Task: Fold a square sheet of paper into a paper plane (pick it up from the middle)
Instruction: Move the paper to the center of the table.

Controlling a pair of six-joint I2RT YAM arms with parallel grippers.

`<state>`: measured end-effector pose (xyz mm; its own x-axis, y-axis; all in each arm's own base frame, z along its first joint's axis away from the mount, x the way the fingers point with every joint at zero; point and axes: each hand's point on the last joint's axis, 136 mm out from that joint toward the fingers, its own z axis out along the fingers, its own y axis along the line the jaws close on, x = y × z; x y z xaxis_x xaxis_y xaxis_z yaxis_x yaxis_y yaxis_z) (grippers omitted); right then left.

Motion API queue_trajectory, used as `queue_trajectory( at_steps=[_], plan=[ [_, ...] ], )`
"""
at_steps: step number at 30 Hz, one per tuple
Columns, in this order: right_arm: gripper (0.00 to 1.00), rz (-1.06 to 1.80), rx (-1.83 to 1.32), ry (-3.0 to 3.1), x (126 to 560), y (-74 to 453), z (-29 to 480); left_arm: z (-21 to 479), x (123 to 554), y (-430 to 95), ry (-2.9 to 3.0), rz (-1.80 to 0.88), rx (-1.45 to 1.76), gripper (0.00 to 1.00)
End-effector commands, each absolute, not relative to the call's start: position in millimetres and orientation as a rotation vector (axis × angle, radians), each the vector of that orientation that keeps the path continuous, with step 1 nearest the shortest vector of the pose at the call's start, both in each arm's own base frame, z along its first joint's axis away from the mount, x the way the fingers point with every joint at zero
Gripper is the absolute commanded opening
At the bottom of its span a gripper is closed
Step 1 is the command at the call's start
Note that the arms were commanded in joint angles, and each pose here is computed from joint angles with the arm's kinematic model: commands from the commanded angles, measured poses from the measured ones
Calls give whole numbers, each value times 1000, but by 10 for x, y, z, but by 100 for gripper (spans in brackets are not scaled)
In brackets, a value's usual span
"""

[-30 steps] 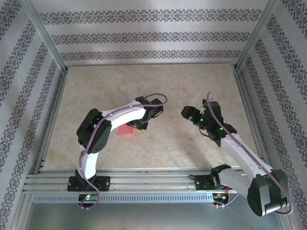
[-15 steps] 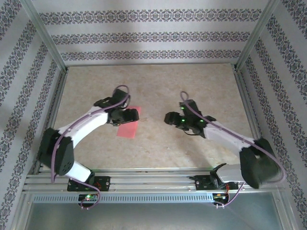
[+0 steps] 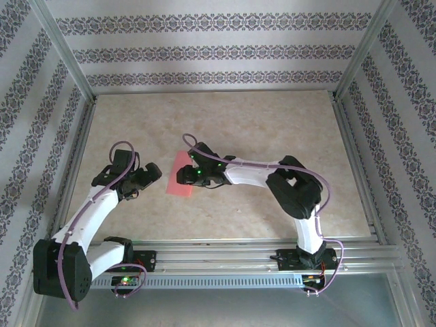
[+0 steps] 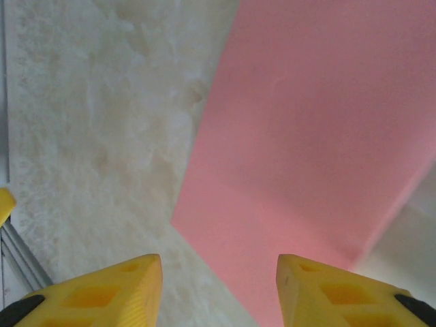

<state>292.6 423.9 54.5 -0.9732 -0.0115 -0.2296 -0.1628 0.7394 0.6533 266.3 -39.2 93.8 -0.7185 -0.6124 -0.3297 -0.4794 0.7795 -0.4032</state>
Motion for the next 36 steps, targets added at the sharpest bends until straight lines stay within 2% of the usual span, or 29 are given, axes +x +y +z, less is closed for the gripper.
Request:
queue_trajectory(
  at_steps=[1,6,11,14,17,21,24,27,31,36],
  plan=[
    [48,1071,-81,2769,2999,4315,431,945,2695,-428,2499,-468,-844,100],
    [48,1012,-70,2839,3005,4158,243,946,2740,-486,2507,-513,-823,100],
    [48,1004,-115,2920,2848,3705,114,972,2795,-630,2526,-611,-749,100],
    [48,1046,-330,2990,2595,3380,104,999,2818,-767,2538,-708,-687,100],
    [48,952,-567,3063,2321,2987,31,1025,2830,-890,2541,-799,-645,100],
    [46,992,-679,3046,2217,2896,166,1043,2840,-1043,2548,-866,-595,100],
    [46,1057,-604,2871,2422,3021,607,1046,2825,-1192,2565,-910,-561,100],
    [49,1092,-350,2709,2692,3031,980,1023,2789,-1366,2583,-969,-545,100],
    [48,1038,-61,2681,2796,2941,954,1014,2740,-1654,2590,-1042,-501,100],
    [41,976,40,2728,2825,2951,723,919,2686,-1952,2619,-1089,-492,97]
  ],
)
